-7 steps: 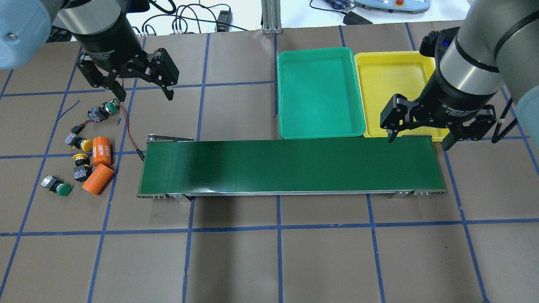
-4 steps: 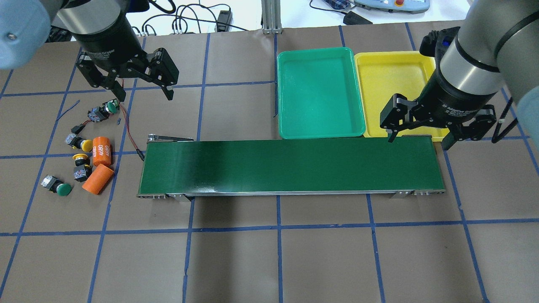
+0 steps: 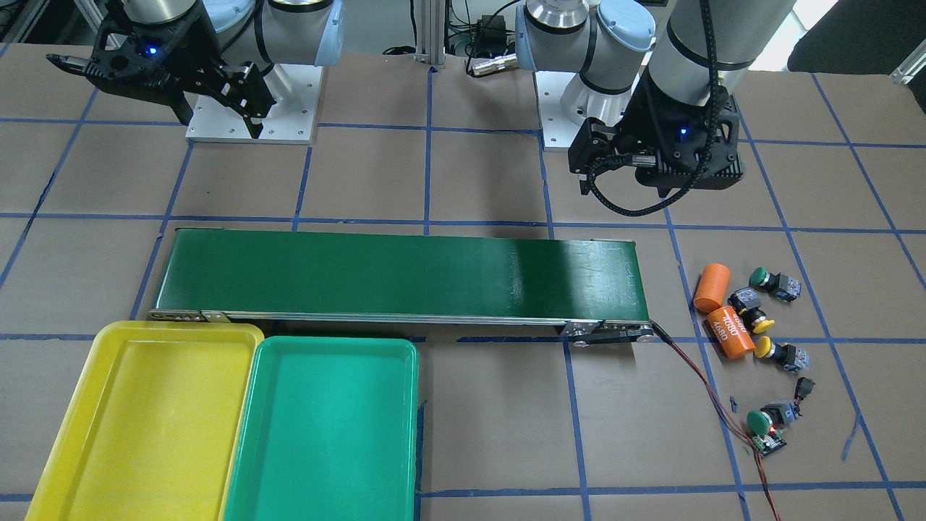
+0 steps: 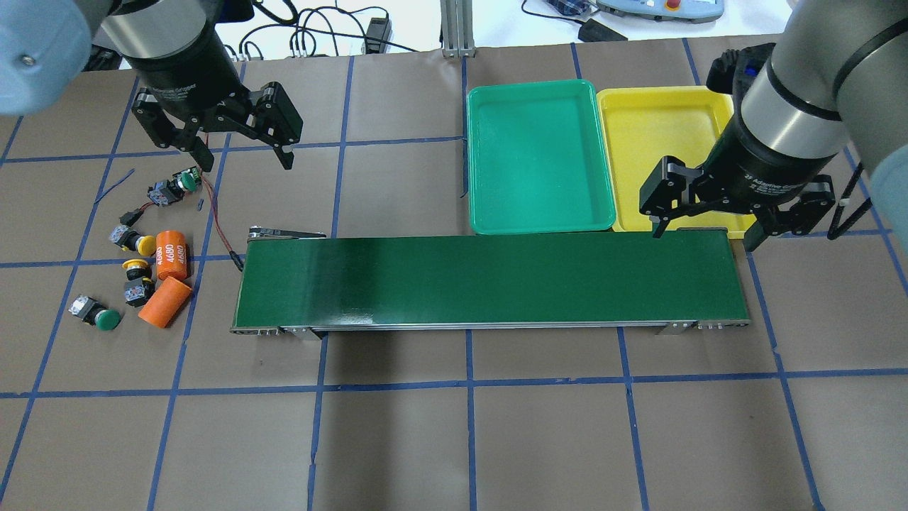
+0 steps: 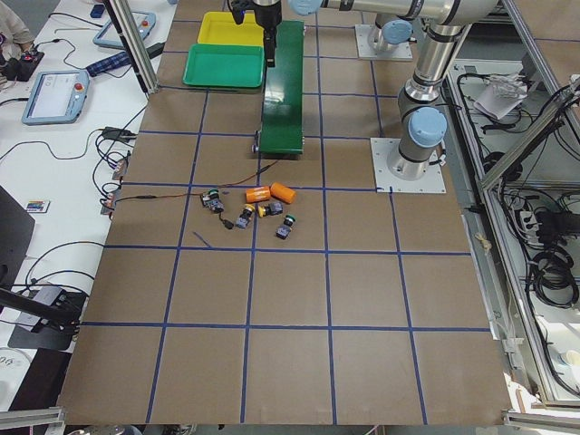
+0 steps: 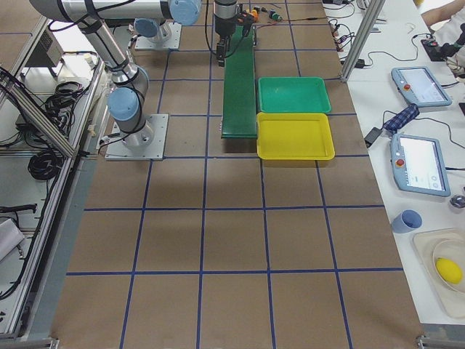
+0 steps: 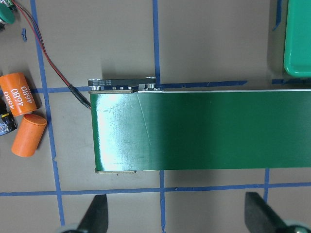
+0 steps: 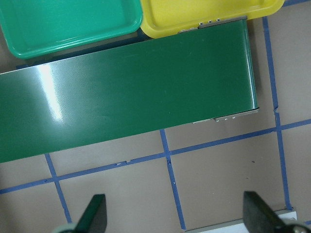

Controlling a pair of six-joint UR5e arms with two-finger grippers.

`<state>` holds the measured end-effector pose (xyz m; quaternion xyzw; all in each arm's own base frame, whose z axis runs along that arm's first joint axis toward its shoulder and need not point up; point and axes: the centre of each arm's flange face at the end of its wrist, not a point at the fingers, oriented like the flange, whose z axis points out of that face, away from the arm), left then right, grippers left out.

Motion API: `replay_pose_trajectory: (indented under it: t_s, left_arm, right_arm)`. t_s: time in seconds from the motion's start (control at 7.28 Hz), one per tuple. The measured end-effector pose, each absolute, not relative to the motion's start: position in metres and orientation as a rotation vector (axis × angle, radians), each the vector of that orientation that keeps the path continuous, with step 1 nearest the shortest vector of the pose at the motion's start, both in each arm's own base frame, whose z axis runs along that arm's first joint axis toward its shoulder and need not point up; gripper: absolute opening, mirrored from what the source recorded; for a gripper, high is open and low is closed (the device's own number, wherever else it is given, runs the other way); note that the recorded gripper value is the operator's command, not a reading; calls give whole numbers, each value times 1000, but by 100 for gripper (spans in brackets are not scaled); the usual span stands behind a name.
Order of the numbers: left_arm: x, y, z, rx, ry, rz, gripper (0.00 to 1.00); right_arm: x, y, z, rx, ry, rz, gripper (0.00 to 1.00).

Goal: Sort buttons by color to trays

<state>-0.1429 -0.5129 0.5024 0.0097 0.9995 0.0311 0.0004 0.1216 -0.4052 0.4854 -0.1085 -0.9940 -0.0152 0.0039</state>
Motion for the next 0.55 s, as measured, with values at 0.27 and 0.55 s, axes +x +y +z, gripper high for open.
replay_pose_trajectory:
  t_s: [0.27, 0.55]
  left_arm:
    - [-141, -513, 504, 27, 3140, 93, 100]
    - [-141, -511, 506, 25, 3140, 88, 100]
  right_arm:
    - [121, -406, 487, -340, -3114, -34, 100]
    - [121, -406, 487, -334, -3115, -28, 100]
